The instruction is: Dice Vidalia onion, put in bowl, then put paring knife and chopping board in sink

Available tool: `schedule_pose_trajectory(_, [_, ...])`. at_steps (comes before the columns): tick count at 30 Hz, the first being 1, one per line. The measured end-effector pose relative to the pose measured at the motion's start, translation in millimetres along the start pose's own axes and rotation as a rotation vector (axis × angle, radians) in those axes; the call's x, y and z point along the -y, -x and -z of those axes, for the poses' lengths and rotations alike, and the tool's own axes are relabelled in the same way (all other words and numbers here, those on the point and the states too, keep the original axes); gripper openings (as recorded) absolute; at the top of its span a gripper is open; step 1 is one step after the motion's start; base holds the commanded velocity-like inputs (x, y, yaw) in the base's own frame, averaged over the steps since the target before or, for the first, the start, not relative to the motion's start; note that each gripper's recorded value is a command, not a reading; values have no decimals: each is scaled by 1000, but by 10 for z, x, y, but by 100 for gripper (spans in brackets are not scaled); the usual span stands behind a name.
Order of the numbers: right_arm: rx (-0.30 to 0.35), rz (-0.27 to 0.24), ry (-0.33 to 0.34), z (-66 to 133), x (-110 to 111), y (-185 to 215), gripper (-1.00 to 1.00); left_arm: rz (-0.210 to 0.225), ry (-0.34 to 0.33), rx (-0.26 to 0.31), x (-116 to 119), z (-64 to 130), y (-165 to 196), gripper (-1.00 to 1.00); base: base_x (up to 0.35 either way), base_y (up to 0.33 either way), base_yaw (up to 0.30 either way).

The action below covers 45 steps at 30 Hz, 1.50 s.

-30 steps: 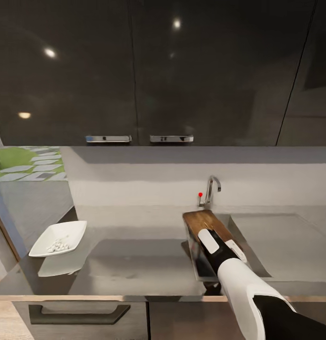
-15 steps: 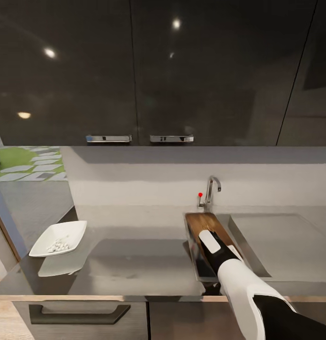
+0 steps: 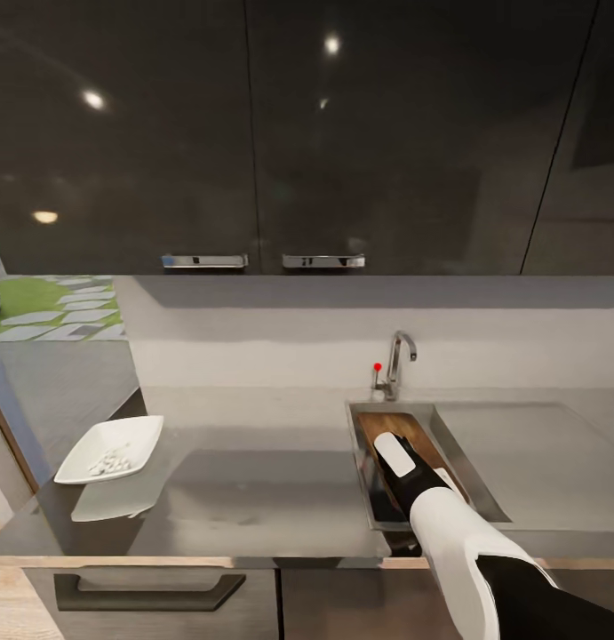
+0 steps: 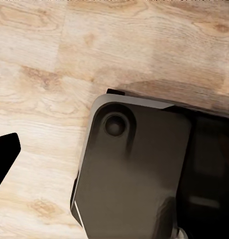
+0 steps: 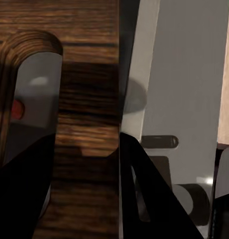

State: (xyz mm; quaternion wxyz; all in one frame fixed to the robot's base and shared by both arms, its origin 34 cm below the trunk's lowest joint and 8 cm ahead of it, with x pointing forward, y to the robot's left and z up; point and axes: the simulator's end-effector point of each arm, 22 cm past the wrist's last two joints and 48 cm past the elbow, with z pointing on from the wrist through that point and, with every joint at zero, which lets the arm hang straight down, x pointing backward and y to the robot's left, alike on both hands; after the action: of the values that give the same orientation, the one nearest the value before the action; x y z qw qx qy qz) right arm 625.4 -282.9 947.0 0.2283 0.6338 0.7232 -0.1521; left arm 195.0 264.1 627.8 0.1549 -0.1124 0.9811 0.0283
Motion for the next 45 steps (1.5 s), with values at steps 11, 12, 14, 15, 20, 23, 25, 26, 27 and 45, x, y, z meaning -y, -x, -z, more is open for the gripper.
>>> schedule_pose_trajectory(11, [14,-8,-8,-83,27,104,-100,0,1,-2,-10,-1,-3,100,155,0,0])
schedule_pose_trajectory(12, [17,-6,-8,-92,26,115,-100,-1,2,-3,-11,-1,-6,100,9,0,0])
schedule_pose_trajectory(14, [19,-7,-11,-120,34,130,-100,-1,3,-6,-17,1,-22,100,5,0,0])
schedule_pose_trajectory(15, [19,-7,-13,-133,38,133,-100,-1,4,-8,-19,1,-27,100,2,0,0])
schedule_pose_trajectory(20, [21,-4,-19,-179,46,134,-100,-2,5,-16,-27,4,-57,100,0,0,0])
schedule_pose_trajectory(23, [20,0,-24,-202,55,120,-100,-3,8,-19,-43,5,-69,100,56,0,0])
schedule_pose_trajectory(25, [20,1,-27,-215,59,113,-100,-3,9,-21,-53,7,-79,100,125,0,0])
schedule_pose_trajectory(26, [20,2,-29,-225,63,108,-100,-4,10,-23,-56,7,-85,100,145,0,0])
schedule_pose_trajectory(27, [21,3,-31,-234,66,108,-100,-4,10,-24,-59,8,-91,100,151,0,0])
schedule_pose_trajectory(45, [18,19,-55,-363,101,30,-100,-6,17,-53,-85,22,-200,100,71,-14,0])
